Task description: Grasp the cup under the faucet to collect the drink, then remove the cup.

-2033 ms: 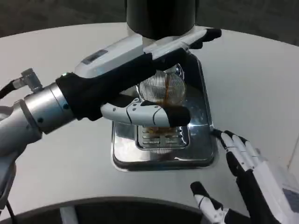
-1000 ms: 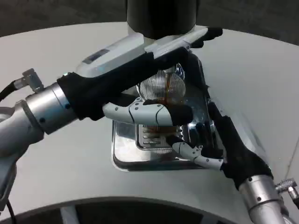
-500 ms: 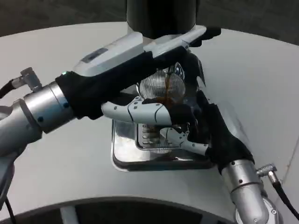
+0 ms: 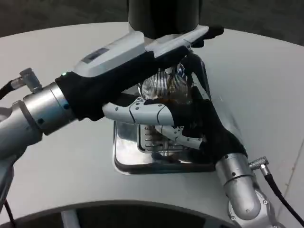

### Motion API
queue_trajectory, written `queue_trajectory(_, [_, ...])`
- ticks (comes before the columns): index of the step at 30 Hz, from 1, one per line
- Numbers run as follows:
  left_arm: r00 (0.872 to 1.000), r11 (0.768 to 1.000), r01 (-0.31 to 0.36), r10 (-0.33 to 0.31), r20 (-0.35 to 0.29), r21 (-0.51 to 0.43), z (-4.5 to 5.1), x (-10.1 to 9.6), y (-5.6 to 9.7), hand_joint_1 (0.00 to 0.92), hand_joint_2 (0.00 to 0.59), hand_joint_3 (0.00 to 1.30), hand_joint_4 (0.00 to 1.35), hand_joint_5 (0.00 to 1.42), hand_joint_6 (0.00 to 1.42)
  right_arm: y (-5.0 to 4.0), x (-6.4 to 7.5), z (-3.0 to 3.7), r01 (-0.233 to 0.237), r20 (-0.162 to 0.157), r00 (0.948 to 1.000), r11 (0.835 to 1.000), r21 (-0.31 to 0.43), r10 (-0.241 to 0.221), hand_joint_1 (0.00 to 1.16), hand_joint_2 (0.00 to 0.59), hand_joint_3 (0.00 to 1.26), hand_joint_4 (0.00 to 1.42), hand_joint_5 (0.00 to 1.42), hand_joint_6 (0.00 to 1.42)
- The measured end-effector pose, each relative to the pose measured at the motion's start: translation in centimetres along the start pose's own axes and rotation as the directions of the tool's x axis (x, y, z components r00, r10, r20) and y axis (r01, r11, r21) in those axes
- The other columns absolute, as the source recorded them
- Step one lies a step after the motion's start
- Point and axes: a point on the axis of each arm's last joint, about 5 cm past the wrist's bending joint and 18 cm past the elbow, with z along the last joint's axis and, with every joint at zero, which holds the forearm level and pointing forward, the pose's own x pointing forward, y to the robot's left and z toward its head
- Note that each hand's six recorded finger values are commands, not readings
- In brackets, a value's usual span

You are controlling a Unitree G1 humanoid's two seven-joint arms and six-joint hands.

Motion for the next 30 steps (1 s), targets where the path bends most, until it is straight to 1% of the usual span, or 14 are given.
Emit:
queue_trajectory(4, [1.000,1.000,0.000,0.000,-0.007,0.015,0.02,0.0,0.0,0.000,0.136,0.00,0.00,0.07,0.02,0.53,0.3,-0.09,0.012,-0.009,0.9999,1.000,0.017,-0.012,0.72,0.200,0.00,0.00,0.00,0.00])
queue_trajectory(9, [1.000,1.000,0.003,-0.002,-0.011,0.020,0.01,0.0,0.0,0.000,0.136,0.00,0.00,0.07,0.02,1.21,0.8,0.01,0.017,0.000,0.9999,0.999,0.035,-0.017,0.72,0.203,0.00,0.00,0.00,0.00])
queue_trajectory(15, [1.000,1.000,0.005,-0.004,-0.014,0.022,0.00,-0.1,0.1,0.000,0.137,0.00,0.00,0.07,0.02,1.53,1.0,-0.15,0.017,0.014,0.9997,0.999,0.038,-0.018,0.73,0.198,0.00,0.00,0.00,0.00])
queue_trajectory(22, [1.000,1.000,0.003,-0.002,-0.017,0.016,-0.10,-0.1,0.1,0.000,0.138,0.00,0.00,0.07,0.02,1.88,1.1,-0.18,0.023,0.020,0.9995,0.999,0.048,-0.024,0.75,0.207,0.00,0.00,0.00,0.04])
queue_trajectory(25, [1.000,1.000,-0.010,0.009,-0.019,-0.006,-0.19,-0.2,0.2,0.000,0.146,0.00,0.00,0.07,0.02,1.95,1.1,-0.15,0.027,0.025,0.9993,0.998,0.056,-0.029,0.76,0.205,0.00,0.01,0.01,0.09])
queue_trajectory(30, [0.999,0.999,-0.037,0.036,-0.035,-0.028,-0.32,-0.5,0.5,0.000,0.149,0.00,0.00,0.07,0.02,1.99,1.3,0.00,0.029,0.037,0.9988,0.998,0.063,-0.032,0.78,0.203,0.00,0.04,0.04,0.12])
